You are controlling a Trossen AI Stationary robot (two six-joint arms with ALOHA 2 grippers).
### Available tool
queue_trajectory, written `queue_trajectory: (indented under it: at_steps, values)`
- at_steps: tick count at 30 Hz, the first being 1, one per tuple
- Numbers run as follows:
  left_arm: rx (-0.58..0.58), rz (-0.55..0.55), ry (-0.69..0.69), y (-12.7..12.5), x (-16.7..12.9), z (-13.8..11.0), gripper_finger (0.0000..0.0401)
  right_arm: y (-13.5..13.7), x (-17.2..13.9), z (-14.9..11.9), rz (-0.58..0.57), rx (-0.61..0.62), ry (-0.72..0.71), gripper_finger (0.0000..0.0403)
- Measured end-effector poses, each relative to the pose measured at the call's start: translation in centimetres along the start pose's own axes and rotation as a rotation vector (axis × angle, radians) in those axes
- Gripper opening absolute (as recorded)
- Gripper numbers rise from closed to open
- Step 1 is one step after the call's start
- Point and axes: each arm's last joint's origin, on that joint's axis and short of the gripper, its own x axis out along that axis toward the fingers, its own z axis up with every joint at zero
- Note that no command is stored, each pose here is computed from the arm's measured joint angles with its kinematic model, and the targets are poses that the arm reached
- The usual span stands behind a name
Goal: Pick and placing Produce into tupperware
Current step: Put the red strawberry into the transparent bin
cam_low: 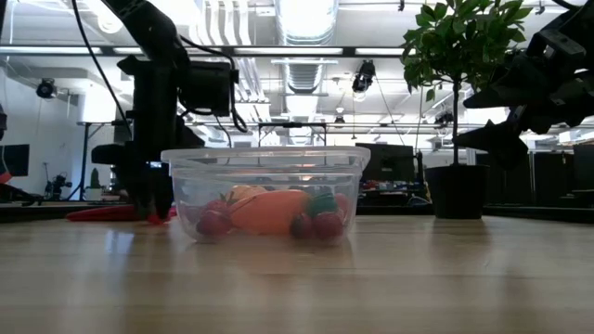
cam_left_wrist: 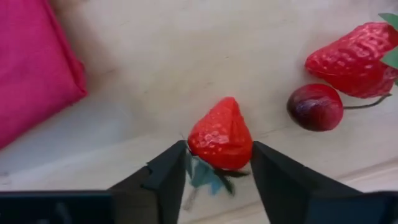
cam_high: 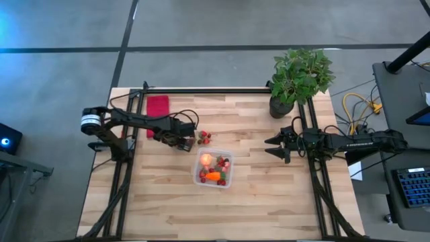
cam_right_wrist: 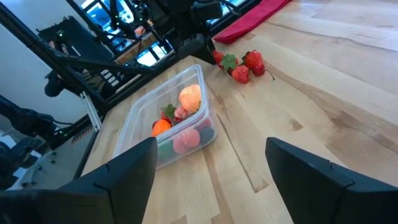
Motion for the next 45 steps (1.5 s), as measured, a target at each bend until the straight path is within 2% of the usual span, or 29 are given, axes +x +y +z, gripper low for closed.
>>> queue_trajectory:
  at_steps: [5,13,19,21,23,27,30,32,38,42,45]
  values:
    - [0.019,0.0,-0.003,0.0,0.0,0.0,0.0125,0.0,0.0,0.0,0.0,0.0,0.0,0.0295]
    - [0.071,0.0,-0.021,-0.1,-0.2,0.1,0.0099,0.0,0.0,0.0,0.0,0.0,0.0,0.0291]
    - [0.104,-0.082,-0.084,-0.5,-2.9,0.6,0.0093,0.0,0.0,0.0,0.0,0.0,0.0,0.0294]
    - [0.151,-0.136,-0.129,-0.6,-4.5,0.7,0.0093,0.0,0.0,0.0,0.0,0.0,0.0,0.0292]
    - [0.247,-0.217,-0.196,-1.0,-6.5,0.5,0.0093,0.0,0.0,0.0,0.0,0.0,0.0,0.029]
    - [0.508,-0.487,-0.29,-2.0,-10.2,-0.5,0.0093,0.0,0.0,0.0,0.0,0.0,0.0,0.0288]
    - [0.625,-0.69,-0.28,-2.6,-11.6,-1.3,0.0093,0.0,0.0,0.0,0.001,0.0,-0.001,0.0291]
    - [0.652,-0.754,-0.258,-3.0,-11.7,-1.6,0.0093,0.0,0.0,0.0,0.001,0.0,-0.001,0.0294]
    - [0.667,-0.728,-0.173,-4.7,-9.2,-1.4,0.0099,0.0,0.0,0.0,0.0,0.0,0.0,0.0291]
    - [0.618,-0.724,-0.088,-6.5,-7.3,-1.5,0.0122,0.0,0.0,0.0,-0.001,0.0,0.002,0.0288]
    - [0.661,-0.758,-0.1,-8.1,-7.4,-1.9,0.0148,0.0,0.0,0.0,-0.001,0.0,0.003,0.029]
